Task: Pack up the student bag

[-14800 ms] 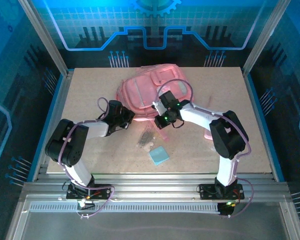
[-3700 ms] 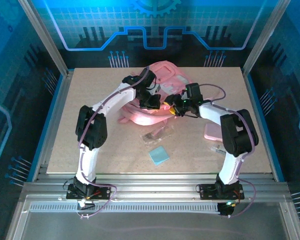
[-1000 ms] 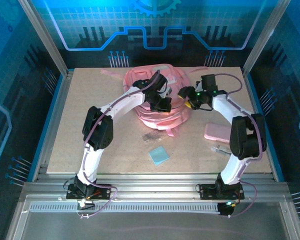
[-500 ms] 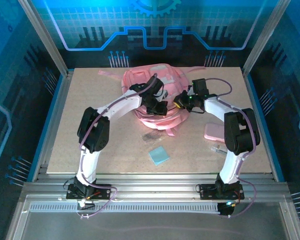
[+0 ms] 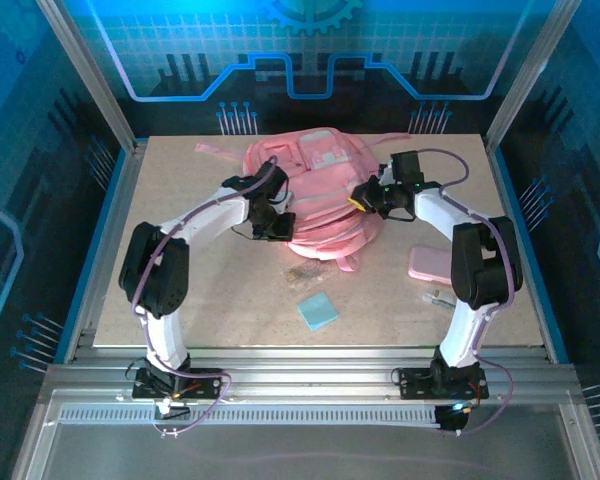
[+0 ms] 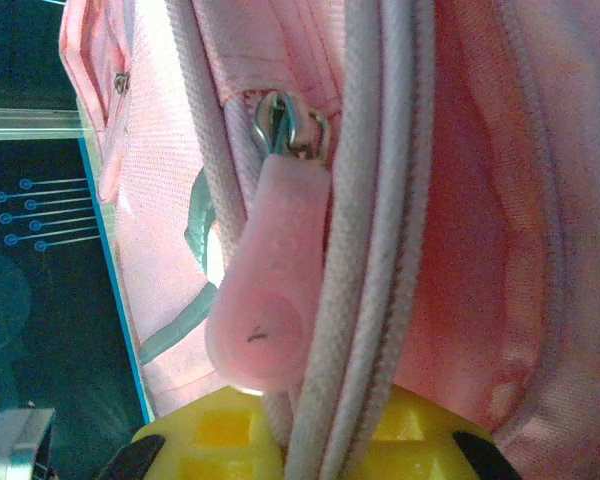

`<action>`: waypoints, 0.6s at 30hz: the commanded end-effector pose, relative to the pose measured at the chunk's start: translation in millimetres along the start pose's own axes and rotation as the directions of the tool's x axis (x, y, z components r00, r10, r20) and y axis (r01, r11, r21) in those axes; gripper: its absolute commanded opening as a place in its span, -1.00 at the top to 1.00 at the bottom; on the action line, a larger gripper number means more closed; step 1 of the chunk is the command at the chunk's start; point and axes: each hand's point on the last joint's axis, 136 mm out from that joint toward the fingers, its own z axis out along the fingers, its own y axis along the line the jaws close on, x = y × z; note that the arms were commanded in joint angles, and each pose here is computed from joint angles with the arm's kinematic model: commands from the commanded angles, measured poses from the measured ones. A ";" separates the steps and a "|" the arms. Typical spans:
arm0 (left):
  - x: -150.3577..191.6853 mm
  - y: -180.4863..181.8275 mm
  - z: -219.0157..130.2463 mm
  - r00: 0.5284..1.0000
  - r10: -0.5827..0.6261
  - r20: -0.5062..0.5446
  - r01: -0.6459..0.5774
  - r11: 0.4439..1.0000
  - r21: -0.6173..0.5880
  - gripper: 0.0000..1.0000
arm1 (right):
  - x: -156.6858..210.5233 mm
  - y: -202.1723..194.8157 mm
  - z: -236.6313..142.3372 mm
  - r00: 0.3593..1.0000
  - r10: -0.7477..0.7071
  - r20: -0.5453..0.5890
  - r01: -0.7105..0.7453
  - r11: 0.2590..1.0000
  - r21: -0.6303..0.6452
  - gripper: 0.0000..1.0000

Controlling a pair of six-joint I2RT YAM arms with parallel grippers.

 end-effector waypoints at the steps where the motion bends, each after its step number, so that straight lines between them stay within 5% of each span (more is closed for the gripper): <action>1: 13.0 50.6 -17.8 0.996 -0.082 -0.023 0.078 0.987 -0.144 1.00 | -37.8 13.0 -25.5 0.988 -0.088 0.124 0.091 0.996 -0.014 1.00; 8: -40.0 132.1 -18.0 0.986 -0.107 0.132 0.148 0.919 -0.364 1.00 | -22.8 16.3 -22.7 0.991 -0.128 0.048 0.130 0.990 -0.056 1.00; 18: -125.9 195.8 -53.7 0.892 -0.094 0.441 0.286 0.875 -0.392 1.00 | -12.5 25.0 -31.3 0.974 -0.223 -0.035 0.221 0.974 -0.058 1.00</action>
